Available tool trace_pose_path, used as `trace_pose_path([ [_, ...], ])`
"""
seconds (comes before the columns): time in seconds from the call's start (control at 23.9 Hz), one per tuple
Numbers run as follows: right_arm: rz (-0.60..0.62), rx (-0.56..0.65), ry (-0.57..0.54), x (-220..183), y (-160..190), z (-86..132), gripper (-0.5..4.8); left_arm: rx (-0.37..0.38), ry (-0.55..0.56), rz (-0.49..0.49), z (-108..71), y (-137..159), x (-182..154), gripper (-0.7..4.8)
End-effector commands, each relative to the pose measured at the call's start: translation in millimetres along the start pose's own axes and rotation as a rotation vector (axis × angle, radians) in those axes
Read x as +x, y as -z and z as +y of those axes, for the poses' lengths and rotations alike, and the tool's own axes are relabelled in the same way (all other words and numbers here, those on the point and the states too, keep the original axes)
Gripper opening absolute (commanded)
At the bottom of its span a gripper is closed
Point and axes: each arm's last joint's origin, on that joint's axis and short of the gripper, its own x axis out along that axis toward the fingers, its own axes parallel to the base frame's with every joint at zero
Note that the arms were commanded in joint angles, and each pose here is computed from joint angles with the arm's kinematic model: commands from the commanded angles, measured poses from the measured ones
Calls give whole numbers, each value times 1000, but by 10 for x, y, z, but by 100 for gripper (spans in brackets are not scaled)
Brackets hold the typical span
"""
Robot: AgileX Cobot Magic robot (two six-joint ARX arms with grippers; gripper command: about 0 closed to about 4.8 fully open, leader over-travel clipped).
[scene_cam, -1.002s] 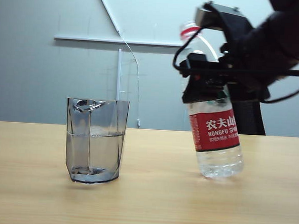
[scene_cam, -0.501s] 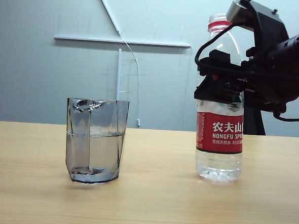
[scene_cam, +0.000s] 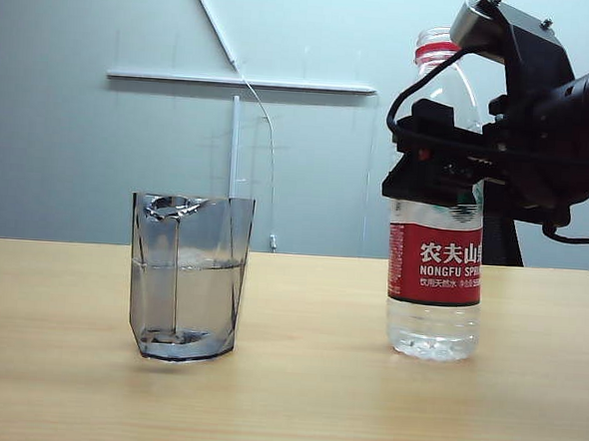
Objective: Pick up the mineral water bottle on the table and pour water into the mug until it's half full.
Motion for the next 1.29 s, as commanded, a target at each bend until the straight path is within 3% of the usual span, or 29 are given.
trace_pose_path([
  [0.04, -43, 13, -3, 1, -56, 8, 358, -4, -1, -8, 1, -14, -1, -2],
  [0.13, -33, 11, -2, 0, -44, 7, 404, -4, -1, -8, 1, -14, -1, -2],
  [0.33, -19, 7, -11, -17, -8, 6, 418, -4, -1, -8, 1, -14, -1, -2],
  [0.46, -14, 6, -10, -24, 9, 2, 479, -4, -1, -8, 1, -14, -1, -2],
  [0.96, -9, 43, -27, -198, 126, 2, 479, -4, -4, -7, 5, -14, -1, -2],
  [1.29, -58, 111, -10, -456, 193, -87, 479, -20, -222, -1, 217, -7, -11, -2],
])
